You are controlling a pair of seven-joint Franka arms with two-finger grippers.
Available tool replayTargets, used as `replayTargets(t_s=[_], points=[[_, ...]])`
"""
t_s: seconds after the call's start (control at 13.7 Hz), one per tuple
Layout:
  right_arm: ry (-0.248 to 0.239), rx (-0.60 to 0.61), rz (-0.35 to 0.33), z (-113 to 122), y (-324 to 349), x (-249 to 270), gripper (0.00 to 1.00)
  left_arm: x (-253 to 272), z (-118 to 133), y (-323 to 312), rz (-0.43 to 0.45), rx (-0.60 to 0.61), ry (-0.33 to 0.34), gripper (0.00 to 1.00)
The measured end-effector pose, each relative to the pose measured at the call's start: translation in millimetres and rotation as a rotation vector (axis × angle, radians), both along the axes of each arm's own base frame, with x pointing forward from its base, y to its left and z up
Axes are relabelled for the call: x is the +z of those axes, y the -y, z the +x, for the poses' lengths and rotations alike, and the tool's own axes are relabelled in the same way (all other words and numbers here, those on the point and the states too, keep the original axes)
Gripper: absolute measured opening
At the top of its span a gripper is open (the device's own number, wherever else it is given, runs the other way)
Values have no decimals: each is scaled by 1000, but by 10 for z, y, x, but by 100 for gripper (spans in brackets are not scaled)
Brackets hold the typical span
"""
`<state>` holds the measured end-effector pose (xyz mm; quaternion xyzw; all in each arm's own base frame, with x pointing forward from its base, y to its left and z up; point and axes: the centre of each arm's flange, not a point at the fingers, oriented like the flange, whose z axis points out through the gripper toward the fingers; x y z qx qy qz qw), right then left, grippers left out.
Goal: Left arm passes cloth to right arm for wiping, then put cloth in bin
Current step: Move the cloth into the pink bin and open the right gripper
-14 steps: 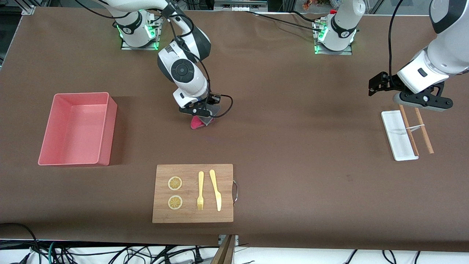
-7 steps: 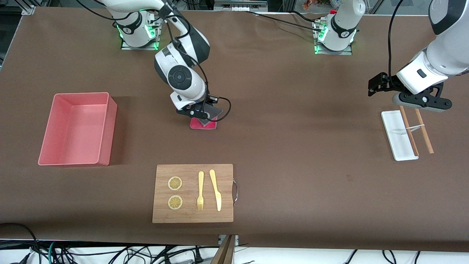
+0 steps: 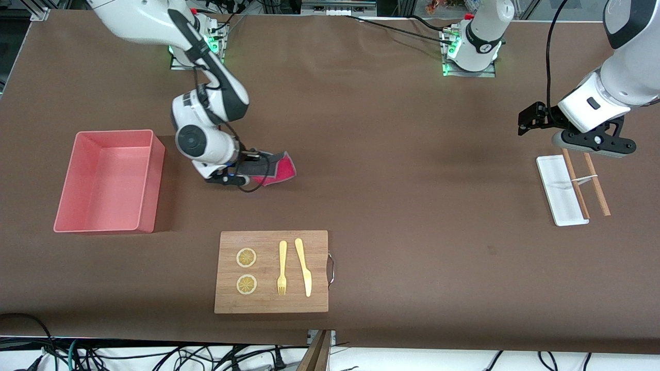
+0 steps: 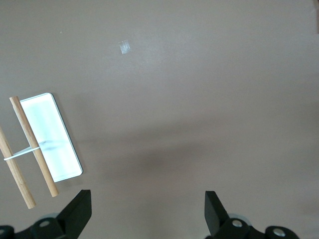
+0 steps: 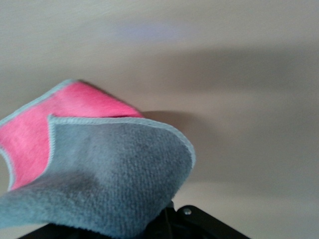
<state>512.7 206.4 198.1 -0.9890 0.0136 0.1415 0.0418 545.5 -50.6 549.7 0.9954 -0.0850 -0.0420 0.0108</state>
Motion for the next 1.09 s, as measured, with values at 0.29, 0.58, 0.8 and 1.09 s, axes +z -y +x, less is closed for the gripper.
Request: replayTargets(t_s=[0.29,0.58,0.8,1.09], points=[[30,141,62,214,966,-7,2,0,0,0,0,0,0,100],[74,255,62,331,1653,196,2,-5,-4,-1,0,0,-5,100],[79,306,23,340,1783,488,2,-11,-8,-7,1,1,-10,100],[73,317,7,369,1794,1124,2,-32,-24,-57,2,9,-31,100]])
